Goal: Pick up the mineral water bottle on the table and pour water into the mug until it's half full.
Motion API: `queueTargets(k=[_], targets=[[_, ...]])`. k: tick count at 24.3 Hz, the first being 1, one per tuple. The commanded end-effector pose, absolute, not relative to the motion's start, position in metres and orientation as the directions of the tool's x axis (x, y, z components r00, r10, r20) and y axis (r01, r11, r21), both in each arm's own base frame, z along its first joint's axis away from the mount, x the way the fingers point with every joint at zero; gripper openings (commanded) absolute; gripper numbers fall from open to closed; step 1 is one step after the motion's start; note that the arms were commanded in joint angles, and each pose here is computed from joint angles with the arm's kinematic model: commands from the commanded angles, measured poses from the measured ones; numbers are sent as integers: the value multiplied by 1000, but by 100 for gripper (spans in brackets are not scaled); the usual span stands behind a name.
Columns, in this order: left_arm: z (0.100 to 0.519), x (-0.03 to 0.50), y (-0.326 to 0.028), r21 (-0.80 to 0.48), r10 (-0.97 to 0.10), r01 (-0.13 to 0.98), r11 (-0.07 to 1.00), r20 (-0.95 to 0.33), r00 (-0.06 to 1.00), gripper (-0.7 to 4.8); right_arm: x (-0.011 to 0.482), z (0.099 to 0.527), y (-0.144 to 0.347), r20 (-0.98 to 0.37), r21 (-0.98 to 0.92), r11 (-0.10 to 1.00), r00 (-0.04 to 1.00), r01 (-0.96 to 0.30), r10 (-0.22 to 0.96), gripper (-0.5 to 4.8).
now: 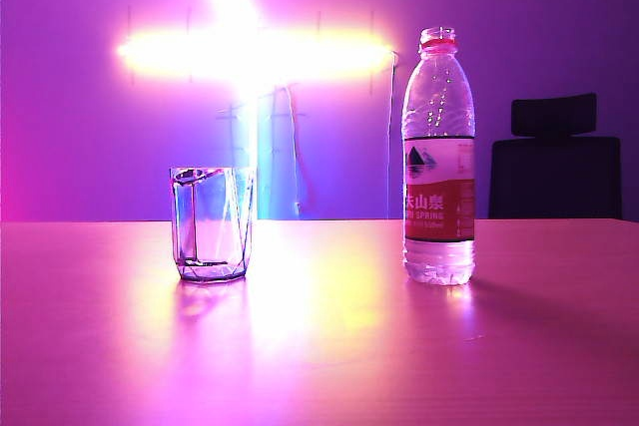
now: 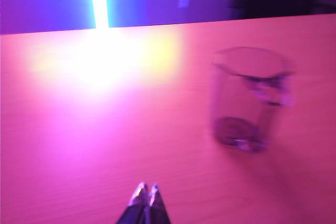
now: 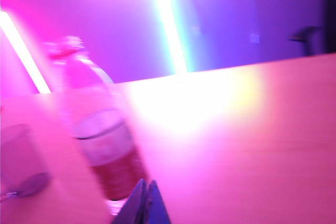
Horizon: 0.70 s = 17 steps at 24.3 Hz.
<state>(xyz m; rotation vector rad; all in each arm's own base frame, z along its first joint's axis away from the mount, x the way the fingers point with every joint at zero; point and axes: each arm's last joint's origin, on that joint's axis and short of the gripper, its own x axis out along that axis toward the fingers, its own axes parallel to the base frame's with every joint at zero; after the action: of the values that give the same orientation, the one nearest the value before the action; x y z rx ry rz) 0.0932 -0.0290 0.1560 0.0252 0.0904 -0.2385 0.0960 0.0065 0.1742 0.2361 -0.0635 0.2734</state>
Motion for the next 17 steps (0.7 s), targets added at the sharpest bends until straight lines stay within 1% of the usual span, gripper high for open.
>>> queueTargets(k=[1, 6, 8, 9, 10, 11, 12, 13, 14, 15, 17], targets=[[159, 91, -36, 10, -312, 313, 950, -76, 947, -2, 93, 185, 8, 141, 267, 902, 939, -340, 313, 0], [158, 88, -45, 11, -395, 398, 918, -89, 914, -2, 89, 204, 12, 177, 270, 878, 917, -395, 358, 6], [157, 87, -47, 12, -413, 416, 909, -100, 905, -2, 90, 206, 15, 165, 273, 868, 909, -415, 383, 40], [155, 87, -48, 14, -425, 429, 903, -115, 898, -2, 94, 205, 19, 131, 280, 860, 905, -426, 405, 102], [155, 87, -49, 14, -430, 434, 901, -119, 895, -2, 96, 203, 21, 110, 276, 859, 902, -431, 417, 148], [155, 87, -49, 14, -434, 439, 898, -122, 892, -2, 98, 202, 23, 91, 262, 858, 897, -441, 433, 209], [155, 87, -50, 14, -439, 444, 896, -121, 890, -2, 102, 200, 26, 68, 234, 860, 890, -453, 451, 308], [155, 86, -50, 14, -445, 449, 893, -119, 888, -2, 104, 199, 29, 53, 213, 861, 885, -462, 462, 396], [155, 86, -51, 14, -452, 456, 890, -116, 884, -2, 107, 198, 32, 39, 191, 862, 881, -469, 471, 469], [155, 85, -52, 14, -459, 463, 886, -117, 881, -2, 110, 196, 36, 21, 170, 864, 879, -473, 477, 479], [155, 84, -53, 14, -477, 482, 876, -117, 871, -2, 117, 194, 42, 1, 143, 869, 878, -473, 478, 479]])
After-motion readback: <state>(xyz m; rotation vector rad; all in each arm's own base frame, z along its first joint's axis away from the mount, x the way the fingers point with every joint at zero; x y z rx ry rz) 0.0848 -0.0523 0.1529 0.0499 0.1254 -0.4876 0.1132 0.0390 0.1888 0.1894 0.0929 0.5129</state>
